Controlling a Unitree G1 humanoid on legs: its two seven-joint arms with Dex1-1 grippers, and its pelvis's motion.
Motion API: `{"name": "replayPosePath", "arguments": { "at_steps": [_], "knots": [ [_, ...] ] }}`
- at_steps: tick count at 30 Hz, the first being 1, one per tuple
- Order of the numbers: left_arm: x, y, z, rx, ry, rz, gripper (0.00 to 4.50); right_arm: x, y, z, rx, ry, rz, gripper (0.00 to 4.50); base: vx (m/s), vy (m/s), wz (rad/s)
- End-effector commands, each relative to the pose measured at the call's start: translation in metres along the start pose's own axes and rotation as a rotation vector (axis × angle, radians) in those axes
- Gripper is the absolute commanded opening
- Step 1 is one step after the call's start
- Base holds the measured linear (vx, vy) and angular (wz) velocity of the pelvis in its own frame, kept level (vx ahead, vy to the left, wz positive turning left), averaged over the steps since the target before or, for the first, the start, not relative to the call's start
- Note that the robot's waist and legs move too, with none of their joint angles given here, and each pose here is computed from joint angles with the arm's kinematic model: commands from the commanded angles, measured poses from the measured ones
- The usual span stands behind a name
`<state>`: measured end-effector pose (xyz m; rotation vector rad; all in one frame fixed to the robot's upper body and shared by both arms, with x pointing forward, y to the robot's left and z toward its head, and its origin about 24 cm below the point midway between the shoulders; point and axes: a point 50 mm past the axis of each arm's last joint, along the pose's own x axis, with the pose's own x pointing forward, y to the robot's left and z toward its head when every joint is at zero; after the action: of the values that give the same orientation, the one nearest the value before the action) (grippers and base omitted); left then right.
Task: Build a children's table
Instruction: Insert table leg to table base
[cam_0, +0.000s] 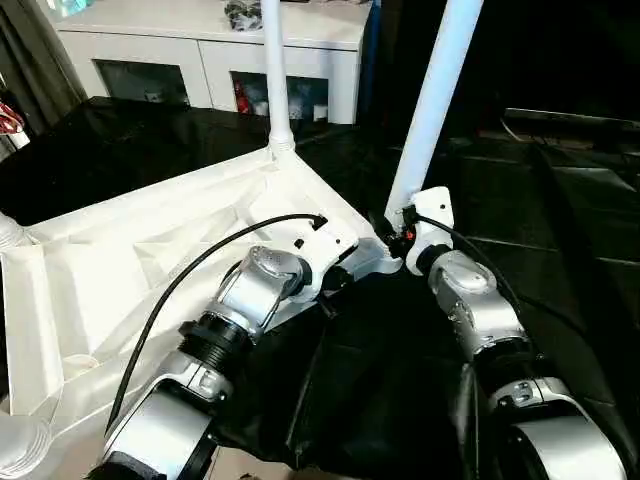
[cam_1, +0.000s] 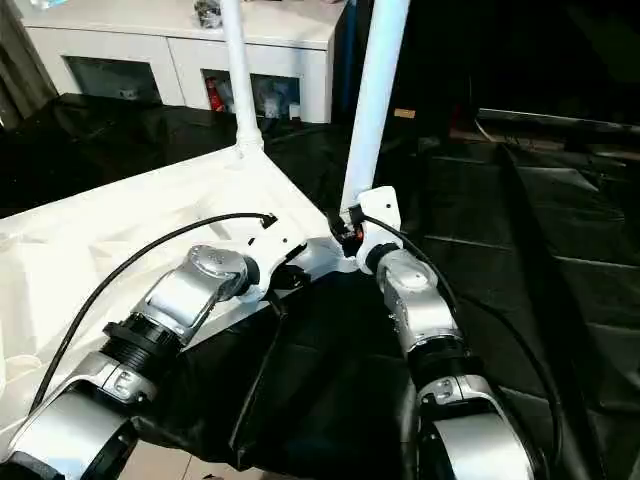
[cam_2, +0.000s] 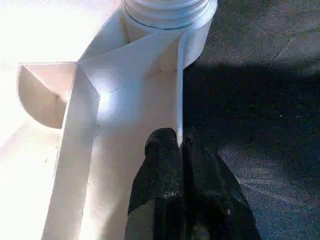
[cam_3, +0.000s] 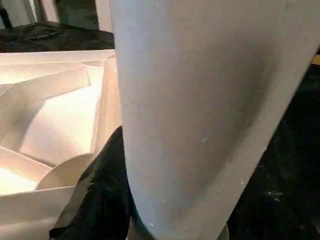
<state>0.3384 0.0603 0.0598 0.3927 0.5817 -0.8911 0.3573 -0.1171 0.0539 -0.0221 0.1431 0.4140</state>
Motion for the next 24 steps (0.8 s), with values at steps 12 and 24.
{"name": "replayPosePath", "arguments": {
  "at_steps": [12, 24],
  "knots": [
    [-0.013, 0.0, 0.025, 0.122, -0.115, -0.054, 0.0, -0.007, 0.005, -0.022, 0.077, 0.062, 0.126, 3.15, 0.0, 0.0, 0.0],
    [-0.025, 0.002, 0.014, 0.181, -0.153, -0.208, 0.0, -0.032, -0.013, 0.002, -0.154, 0.037, 0.395, 3.73, 0.0, 0.0, 0.0]
  ]
}}
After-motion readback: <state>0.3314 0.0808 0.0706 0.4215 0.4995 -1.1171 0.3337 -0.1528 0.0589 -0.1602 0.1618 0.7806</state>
